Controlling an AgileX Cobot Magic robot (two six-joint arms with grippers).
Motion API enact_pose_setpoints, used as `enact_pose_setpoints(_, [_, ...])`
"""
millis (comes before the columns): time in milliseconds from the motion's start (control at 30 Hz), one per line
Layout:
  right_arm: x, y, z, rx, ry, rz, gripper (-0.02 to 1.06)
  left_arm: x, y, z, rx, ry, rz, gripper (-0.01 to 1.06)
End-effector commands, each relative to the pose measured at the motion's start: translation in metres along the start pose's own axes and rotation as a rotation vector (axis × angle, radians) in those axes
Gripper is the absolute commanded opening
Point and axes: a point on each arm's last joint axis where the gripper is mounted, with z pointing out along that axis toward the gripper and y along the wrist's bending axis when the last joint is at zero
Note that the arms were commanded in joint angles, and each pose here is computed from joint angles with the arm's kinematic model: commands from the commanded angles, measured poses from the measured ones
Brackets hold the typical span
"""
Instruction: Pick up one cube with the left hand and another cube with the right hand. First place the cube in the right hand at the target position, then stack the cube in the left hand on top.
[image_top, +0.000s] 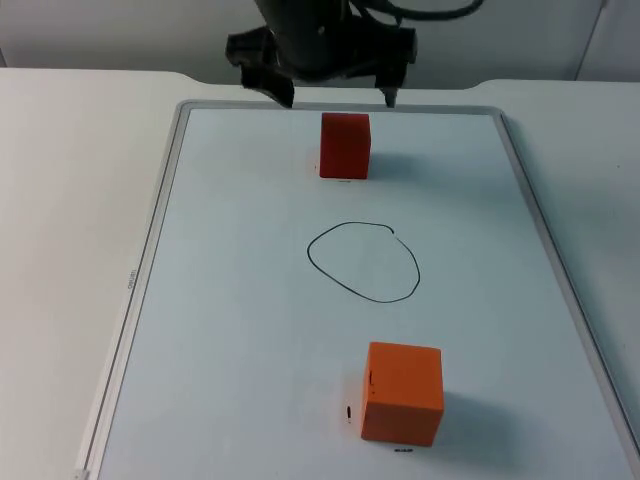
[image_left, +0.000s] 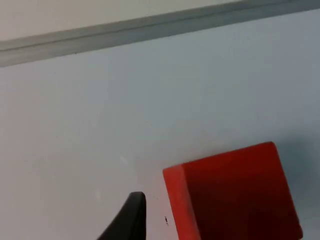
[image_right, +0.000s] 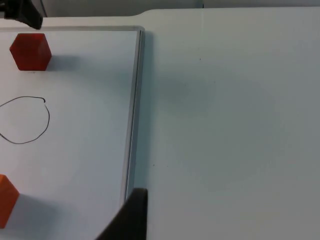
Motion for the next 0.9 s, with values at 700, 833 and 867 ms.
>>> enact_pose_setpoints(700, [0.000,0.000,0.001,0.005,-0.008,0.006,1.05,0.014,-0.007,0.035,0.012,-0.040,-0.046,0.96])
enact_pose_setpoints(833, [0.000,0.000,0.001,0.005,-0.008,0.006,1.05,0.016,-0.007,0.037,0.010,-0.034,-0.046,0.71])
enact_pose_setpoints(867, [0.000,0.000,0.001,0.005,-0.008,0.006,1.05,0.017,-0.007,0.038,0.008,-0.029,-0.046,0.64])
